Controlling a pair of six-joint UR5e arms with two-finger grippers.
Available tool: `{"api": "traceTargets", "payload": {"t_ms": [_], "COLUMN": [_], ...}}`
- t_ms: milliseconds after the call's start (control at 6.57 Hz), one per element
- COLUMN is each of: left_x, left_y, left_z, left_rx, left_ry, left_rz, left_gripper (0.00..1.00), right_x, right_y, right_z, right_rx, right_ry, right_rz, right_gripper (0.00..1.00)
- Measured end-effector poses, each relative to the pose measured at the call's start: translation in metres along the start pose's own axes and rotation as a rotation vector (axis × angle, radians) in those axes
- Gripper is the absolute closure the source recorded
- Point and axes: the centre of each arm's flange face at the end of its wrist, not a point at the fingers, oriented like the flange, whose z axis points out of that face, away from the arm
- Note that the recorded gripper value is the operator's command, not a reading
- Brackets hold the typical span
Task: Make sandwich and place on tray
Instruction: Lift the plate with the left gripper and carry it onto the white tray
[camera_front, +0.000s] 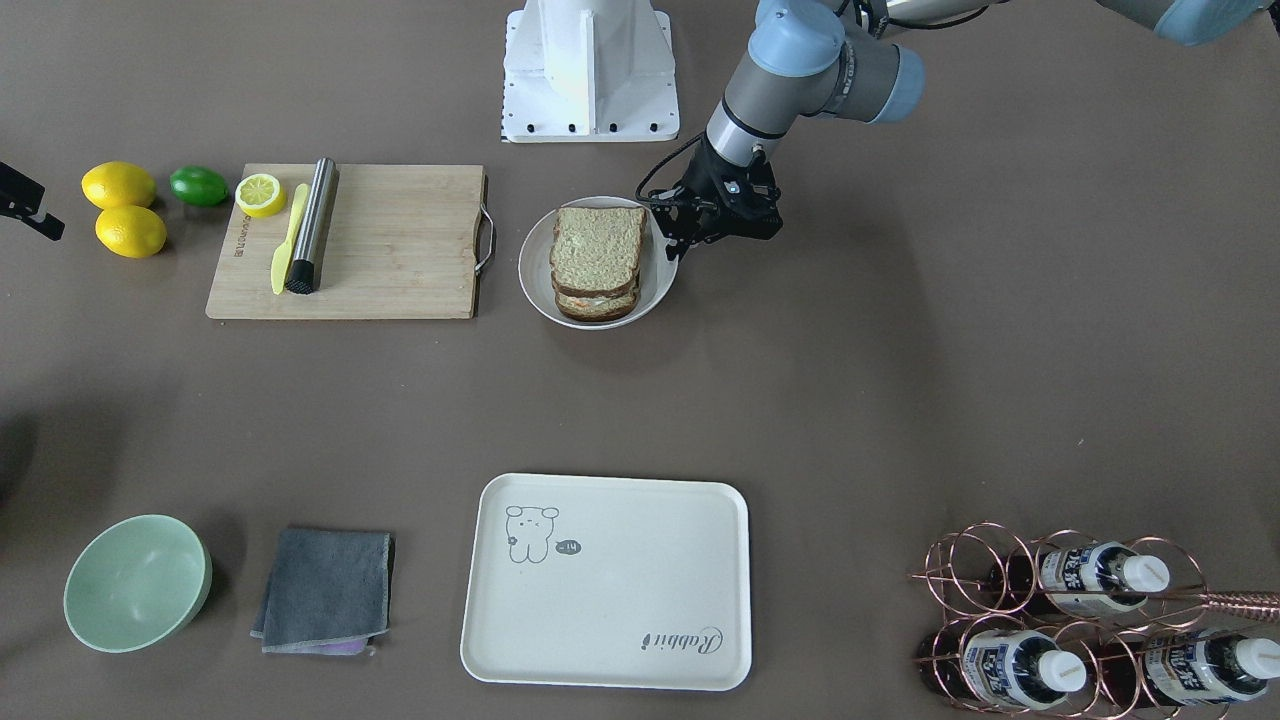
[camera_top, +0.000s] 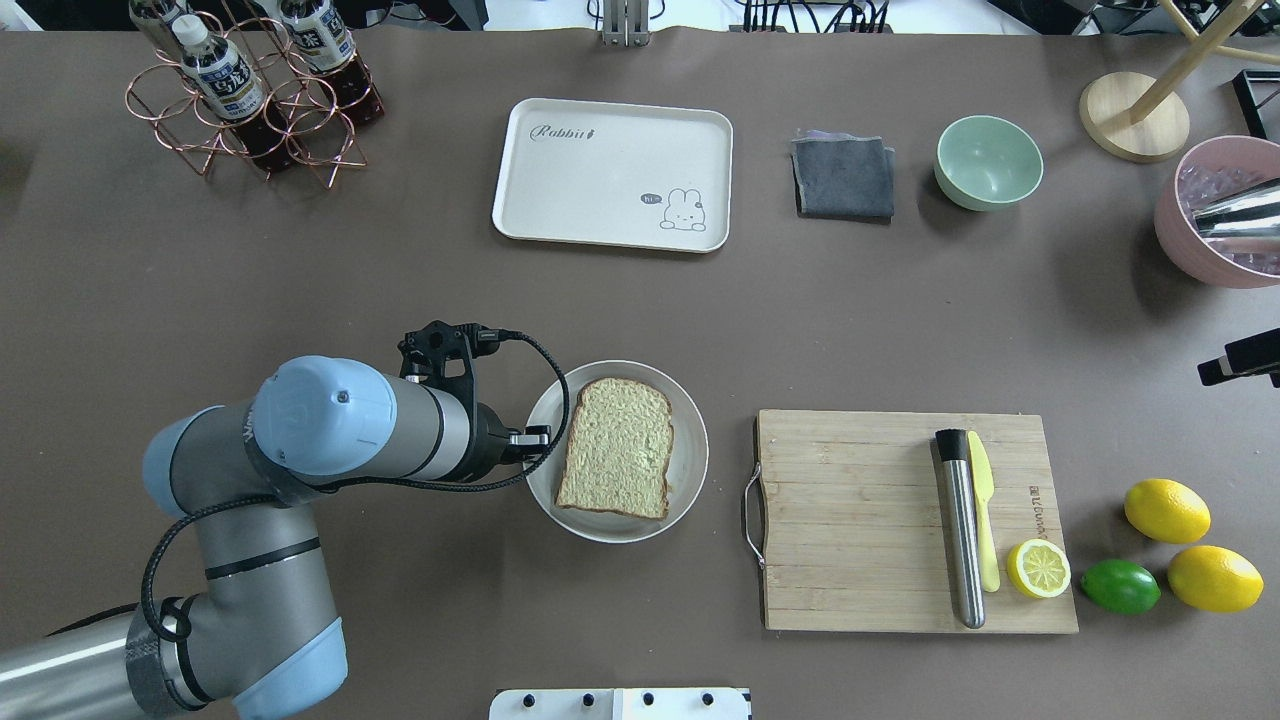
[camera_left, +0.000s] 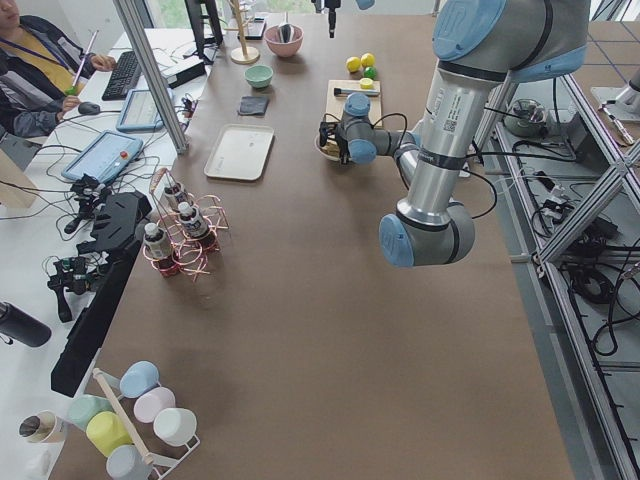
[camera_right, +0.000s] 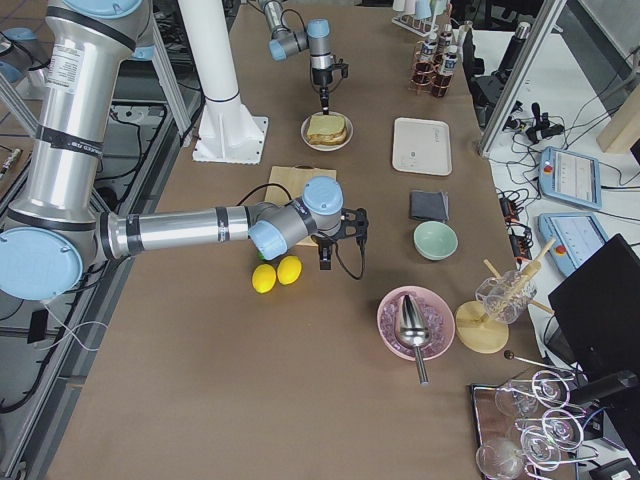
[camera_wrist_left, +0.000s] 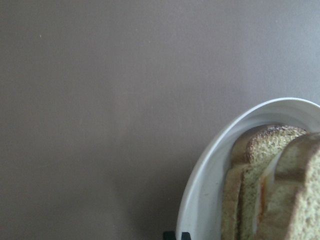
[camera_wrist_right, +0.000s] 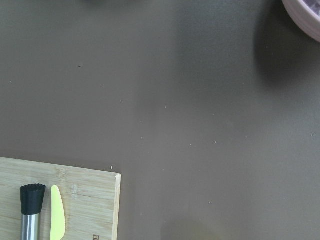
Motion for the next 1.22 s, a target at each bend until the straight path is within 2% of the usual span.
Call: {"api": "traceTargets", "payload": {"t_ms": [457,761,1217], "left_x": [0.006,0.012,-0.013], "left_y": [-0.076,-0.154,-0.262], "left_z": [-0.025,-0.029,-0.031], "left_rx": [0.008,0.021,0.033], "left_ry": [0.027,0.011,-0.045], "left_rz": [-0.077,-0.115,-0.063], "left_gripper": [1.0,1.0,1.0], "right_x": [0.0,-0.001,-0.009], "right_y": [-0.002,-0.004,-0.004], "right_z": [-0.005,-0.009,-0.018], "right_rx": [0.012,0.019,0.034], "right_ry": [-0.003,-0.01,-0.025], "right_rz": [0.002,0.0,-0.02], "right_gripper": [0.0,0.0,0.0]}}
